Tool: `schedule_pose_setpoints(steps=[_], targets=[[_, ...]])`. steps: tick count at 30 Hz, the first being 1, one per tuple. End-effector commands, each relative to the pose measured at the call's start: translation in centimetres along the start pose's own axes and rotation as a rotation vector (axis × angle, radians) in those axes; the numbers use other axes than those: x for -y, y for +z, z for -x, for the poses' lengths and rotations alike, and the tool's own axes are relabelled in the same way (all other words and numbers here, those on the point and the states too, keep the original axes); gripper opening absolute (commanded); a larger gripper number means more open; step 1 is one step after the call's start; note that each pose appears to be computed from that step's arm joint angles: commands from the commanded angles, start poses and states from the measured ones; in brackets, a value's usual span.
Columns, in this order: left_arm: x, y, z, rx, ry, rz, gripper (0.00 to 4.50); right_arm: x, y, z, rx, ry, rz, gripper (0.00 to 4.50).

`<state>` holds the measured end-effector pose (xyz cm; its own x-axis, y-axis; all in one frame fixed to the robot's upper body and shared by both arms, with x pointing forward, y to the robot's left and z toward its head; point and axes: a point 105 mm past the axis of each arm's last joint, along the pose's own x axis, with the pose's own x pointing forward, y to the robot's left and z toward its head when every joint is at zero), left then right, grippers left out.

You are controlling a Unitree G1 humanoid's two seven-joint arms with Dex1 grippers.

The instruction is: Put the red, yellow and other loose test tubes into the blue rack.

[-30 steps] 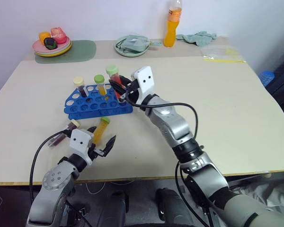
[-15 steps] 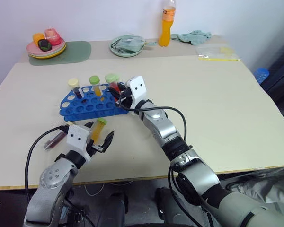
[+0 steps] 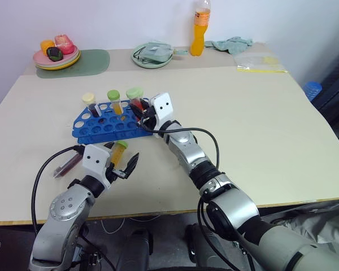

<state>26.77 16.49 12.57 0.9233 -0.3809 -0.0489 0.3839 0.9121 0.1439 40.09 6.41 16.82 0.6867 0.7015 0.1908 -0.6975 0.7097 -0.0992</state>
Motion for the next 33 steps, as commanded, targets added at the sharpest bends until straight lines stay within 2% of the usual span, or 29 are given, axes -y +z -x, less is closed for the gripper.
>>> schedule_pose_setpoints(steps=[1, 3, 4, 9, 14, 18, 20, 23, 27, 33], targets=[[0.1, 0.9, 0.1, 0.035, -0.007, -0.002, 4.5, -1.7, 0.7, -0.8, 0.031, 0.034, -0.048, 0.73], [0.0, 0.8, 0.1, 0.033, -0.003, -0.001, 4.5, -1.9, 0.5, -0.6, 0.027, 0.062, -0.074, 1.76], [0.0, 0.7, 0.1, 0.032, -0.001, -0.001, 4.5, -2.0, 0.6, -0.6, 0.029, 0.067, -0.077, 2.07], [-0.6, 0.8, 0.4, 0.006, 0.04, -0.014, 4.5, -1.5, 3.2, 0.0, 0.148, 0.057, -0.003, 4.48], [-2.3, 1.8, 0.4, -0.139, 0.089, -0.032, 4.5, -0.1, 5.3, 1.9, 0.18, 0.075, 0.072, 4.48], [-4.3, 2.0, 0.5, -0.396, 0.147, -0.159, 4.5, 0.7, 5.4, 4.6, 0.107, 0.188, 0.137, 4.48], [-5.1, 2.2, 0.4, -0.492, 0.165, -0.096, 4.5, 0.8, 5.3, 6.1, 0.062, 0.263, 0.184, 4.48], [-5.1, 1.5, 0.3, -0.638, 0.048, -0.03, 4.5, 0.5, 5.0, 8.2, 0.007, 0.378, 0.242, 4.48], [-4.6, 1.2, -0.5, -0.735, -0.098, 0.047, 4.5, -0.3, 4.8, 10.2, -0.027, 0.486, 0.22, 4.48], [-5.1, 0.5, -2.0, -0.901, -0.098, 0.075, 4.5, -1.9, 4.1, 11.1, -0.046, 0.539, 0.207, 4.48]])
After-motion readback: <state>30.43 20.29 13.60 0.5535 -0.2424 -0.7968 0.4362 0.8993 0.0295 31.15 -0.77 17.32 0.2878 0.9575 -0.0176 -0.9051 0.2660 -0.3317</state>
